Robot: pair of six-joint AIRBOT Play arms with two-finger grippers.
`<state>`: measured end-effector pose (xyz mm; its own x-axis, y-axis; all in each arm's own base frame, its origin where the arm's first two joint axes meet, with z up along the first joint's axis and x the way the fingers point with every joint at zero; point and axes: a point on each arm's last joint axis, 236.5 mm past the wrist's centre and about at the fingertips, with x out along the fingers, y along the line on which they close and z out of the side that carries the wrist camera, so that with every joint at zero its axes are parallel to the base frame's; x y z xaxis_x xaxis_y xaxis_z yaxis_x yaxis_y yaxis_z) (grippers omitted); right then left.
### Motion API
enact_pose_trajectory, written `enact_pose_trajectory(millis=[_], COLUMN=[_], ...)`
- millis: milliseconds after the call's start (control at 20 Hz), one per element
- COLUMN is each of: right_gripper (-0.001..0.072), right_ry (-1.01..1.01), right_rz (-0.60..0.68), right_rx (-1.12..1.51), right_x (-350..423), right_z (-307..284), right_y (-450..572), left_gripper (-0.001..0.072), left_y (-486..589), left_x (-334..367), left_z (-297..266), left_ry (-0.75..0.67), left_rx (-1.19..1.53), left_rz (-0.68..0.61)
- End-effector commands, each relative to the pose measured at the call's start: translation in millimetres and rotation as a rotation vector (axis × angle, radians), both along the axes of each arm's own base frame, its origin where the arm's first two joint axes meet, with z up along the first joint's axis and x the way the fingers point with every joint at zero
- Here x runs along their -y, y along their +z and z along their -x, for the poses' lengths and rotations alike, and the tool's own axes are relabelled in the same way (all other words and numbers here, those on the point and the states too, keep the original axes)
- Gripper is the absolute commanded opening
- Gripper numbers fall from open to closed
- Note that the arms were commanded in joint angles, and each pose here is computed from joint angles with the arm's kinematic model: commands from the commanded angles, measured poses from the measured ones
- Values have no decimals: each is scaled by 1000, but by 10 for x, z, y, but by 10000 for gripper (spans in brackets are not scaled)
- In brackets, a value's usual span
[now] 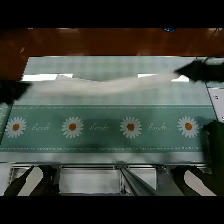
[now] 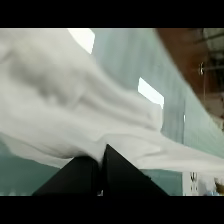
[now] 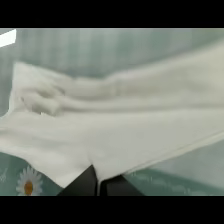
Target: Fold the shirts.
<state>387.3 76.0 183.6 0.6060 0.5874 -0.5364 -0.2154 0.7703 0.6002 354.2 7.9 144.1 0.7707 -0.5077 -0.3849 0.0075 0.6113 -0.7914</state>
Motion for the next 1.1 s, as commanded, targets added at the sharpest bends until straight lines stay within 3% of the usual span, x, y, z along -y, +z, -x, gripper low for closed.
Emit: enact_pose_trajectory(millis=[0, 150, 300, 500, 800, 900, 1050], right_gripper=[19, 19, 19, 19, 19, 19, 19], right_ry=[-83, -148, -242, -263, -331, -336, -300], right_rz=[145, 240, 336, 442, 501, 497, 445], right_rx=[389, 614, 686, 681, 576, 516, 387], right_x=[113, 126, 226, 206, 349, 404, 414], right_z=[139, 650, 1188, 1859, 2245, 2156, 1828], right_y=[1715, 2595, 2845, 2786, 2540, 2376, 1913], left_gripper=[29, 29, 29, 30, 30, 30, 30], left_y=[1948, 3038, 3635, 3876, 3271, 3048, 2405], left_x=[40, 265, 255, 292, -117, -229, -247], left_z=[158, 685, 1207, 1838, 2046, 1949, 1534], left_ry=[124, 196, 356, 441, 451, 472, 365], left_rx=[490, 759, 865, 893, 610, 494, 242], left_rz=[-198, -429, -742, -940, -969, -900, -843])
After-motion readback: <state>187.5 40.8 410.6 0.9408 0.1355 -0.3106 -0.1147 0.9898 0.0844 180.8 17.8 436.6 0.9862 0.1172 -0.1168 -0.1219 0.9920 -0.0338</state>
